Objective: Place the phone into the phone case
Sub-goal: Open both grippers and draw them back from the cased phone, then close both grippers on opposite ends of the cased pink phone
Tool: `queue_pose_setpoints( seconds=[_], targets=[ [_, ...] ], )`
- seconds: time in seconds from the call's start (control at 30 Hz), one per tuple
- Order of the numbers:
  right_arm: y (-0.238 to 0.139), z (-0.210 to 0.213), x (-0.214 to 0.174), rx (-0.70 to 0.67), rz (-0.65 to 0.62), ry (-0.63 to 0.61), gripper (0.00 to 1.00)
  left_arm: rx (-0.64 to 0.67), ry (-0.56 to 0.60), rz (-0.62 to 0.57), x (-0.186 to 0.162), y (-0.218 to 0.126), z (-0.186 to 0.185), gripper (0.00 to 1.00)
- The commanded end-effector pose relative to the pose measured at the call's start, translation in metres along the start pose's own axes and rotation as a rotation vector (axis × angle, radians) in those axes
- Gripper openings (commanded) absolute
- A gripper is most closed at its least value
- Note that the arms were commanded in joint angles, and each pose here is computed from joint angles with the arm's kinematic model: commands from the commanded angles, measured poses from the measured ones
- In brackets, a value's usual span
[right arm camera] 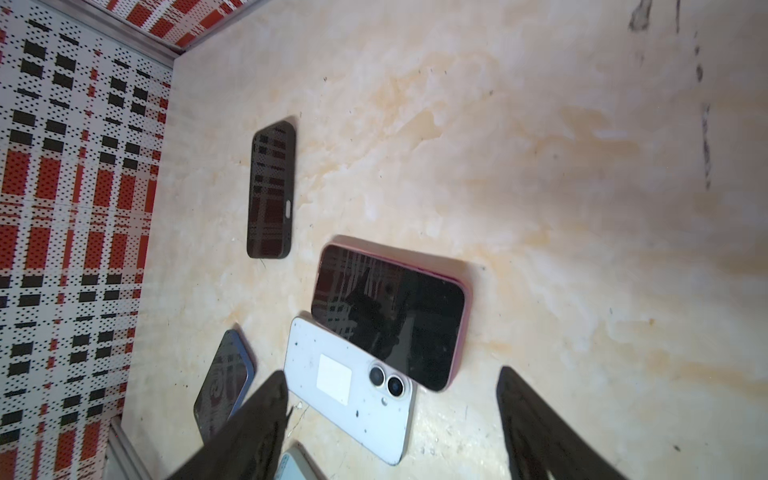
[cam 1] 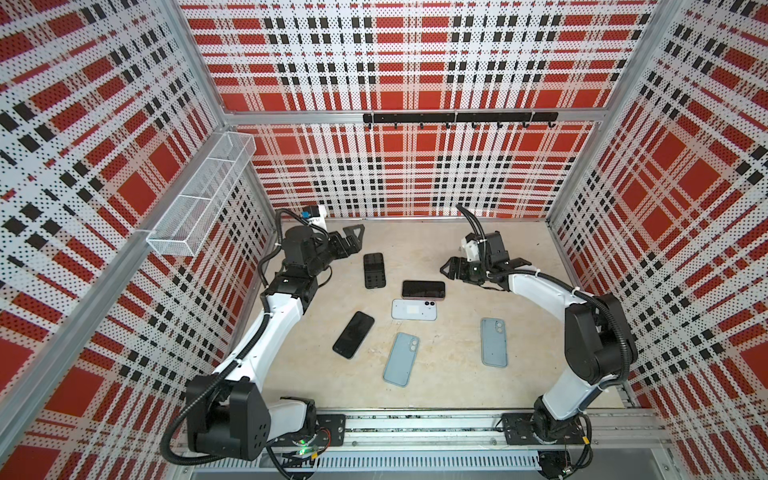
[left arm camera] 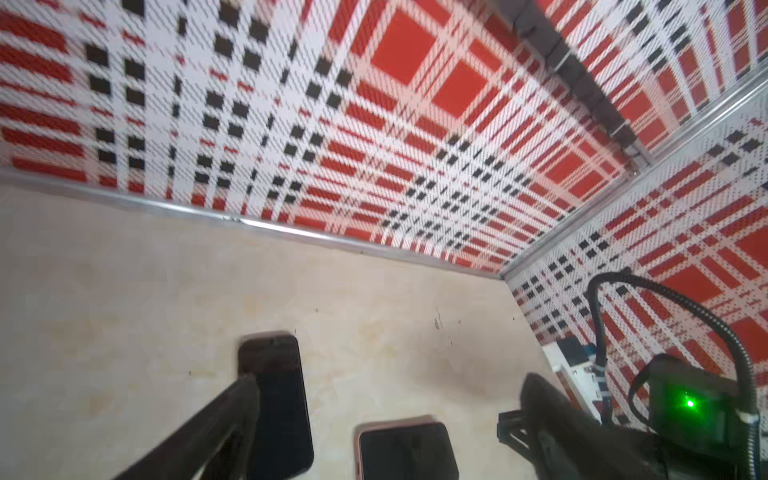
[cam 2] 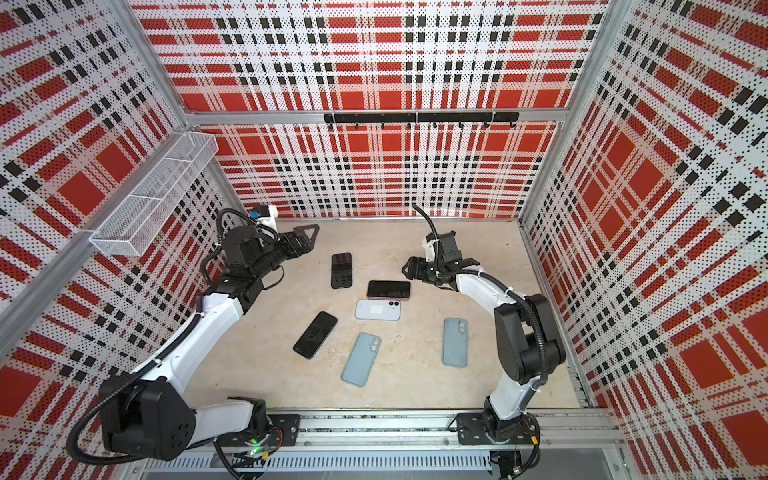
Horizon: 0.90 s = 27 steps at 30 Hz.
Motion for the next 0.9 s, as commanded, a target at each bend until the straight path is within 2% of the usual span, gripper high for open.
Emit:
queue_pose_setpoints(
  seconds=[0.0, 0.2, 0.43, 0.53, 0.87],
  targets=[
    [-0.007, 0.009, -0.002, 0.067, -0.005, 0.026, 0.79, -0.152, -0.052, 0.163, -0.050, 0.020, -0.029, 1.00],
    [0.004, -0.003, -0.011, 0.098, 0.032, 0.105, 0.80, -0.251, -0.111, 0.395, -0.126, 0.064, -0.066, 0.99],
    [0.023, -0.015, -0.016, 0.136, 0.074, 0.191, 0.80, -0.210, -0.201, 0.556, -0.194, 0.099, -0.062, 0.96],
    [0.032, -0.020, -0.017, 0.135, 0.090, 0.204, 0.80, -0.189, -0.256, 0.571, -0.207, 0.108, -0.054, 0.94],
    [0.059, -0.027, -0.020, 0.170, 0.121, 0.262, 0.79, -0.063, -0.273, 0.605, -0.234, 0.118, -0.020, 0.93]
  ],
)
Point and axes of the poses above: each gripper's point midway between its finger pads, its own y axis out along the fingers, its own z axis along the line the jaws close on, x = y × z, the point moved 1 cm from there along -y, back along the fingers, and after that the axes turned 13 degrees about y, right-handed, at the moved point
